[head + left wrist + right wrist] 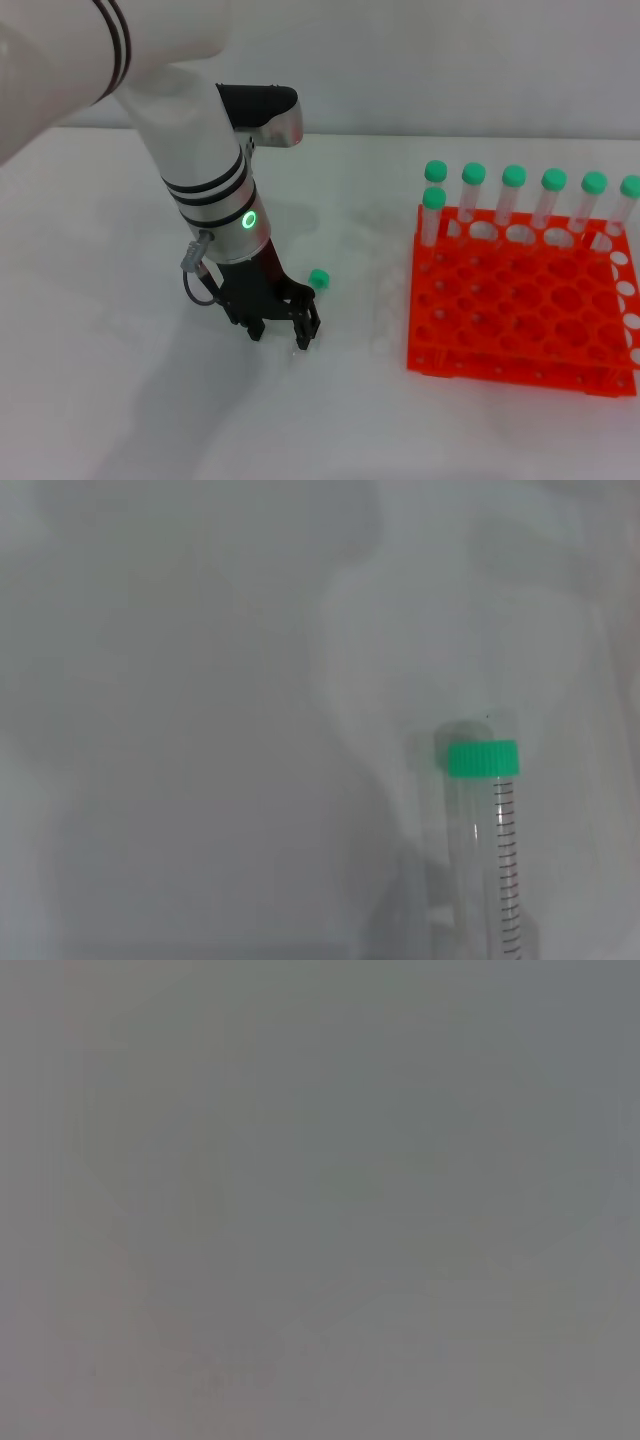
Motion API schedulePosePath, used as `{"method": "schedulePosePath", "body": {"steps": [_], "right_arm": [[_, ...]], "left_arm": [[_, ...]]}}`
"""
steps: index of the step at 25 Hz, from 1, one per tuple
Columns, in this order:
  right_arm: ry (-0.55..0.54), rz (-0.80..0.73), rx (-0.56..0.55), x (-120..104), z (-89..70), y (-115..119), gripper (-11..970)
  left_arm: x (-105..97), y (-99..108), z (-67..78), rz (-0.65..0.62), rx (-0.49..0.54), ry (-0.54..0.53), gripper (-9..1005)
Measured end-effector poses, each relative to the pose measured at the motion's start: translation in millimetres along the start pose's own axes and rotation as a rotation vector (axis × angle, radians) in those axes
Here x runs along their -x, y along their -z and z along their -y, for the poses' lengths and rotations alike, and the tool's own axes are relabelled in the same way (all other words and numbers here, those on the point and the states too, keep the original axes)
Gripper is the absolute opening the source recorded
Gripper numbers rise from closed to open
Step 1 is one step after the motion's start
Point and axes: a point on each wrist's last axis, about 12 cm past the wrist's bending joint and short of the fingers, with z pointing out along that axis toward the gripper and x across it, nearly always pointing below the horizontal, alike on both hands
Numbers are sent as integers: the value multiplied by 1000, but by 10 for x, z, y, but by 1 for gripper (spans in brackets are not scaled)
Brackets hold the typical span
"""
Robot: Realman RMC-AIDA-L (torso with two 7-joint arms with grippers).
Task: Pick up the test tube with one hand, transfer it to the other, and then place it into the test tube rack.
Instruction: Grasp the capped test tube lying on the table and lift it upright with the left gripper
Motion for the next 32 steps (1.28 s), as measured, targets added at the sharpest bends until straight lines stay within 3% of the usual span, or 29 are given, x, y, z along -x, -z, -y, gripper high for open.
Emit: {"method": "schedulePosePath", "body": {"steps": [10,27,29,32], "right_arm": [[-2,2,0,5,-5,-9,871],[-6,9,8,24,-50,-61,871],[-8,10,9,26,-56,-68,871],[-10,9,8,27,-60,-75,871]], "left_arm": [[-16,-75,25,10,-7,-11,470],[-19,-121,0,26,3,-57,457],[-19,-124,3,26,2,-65,284],[-12,-118,-1,32,-1,-81,260]]}}
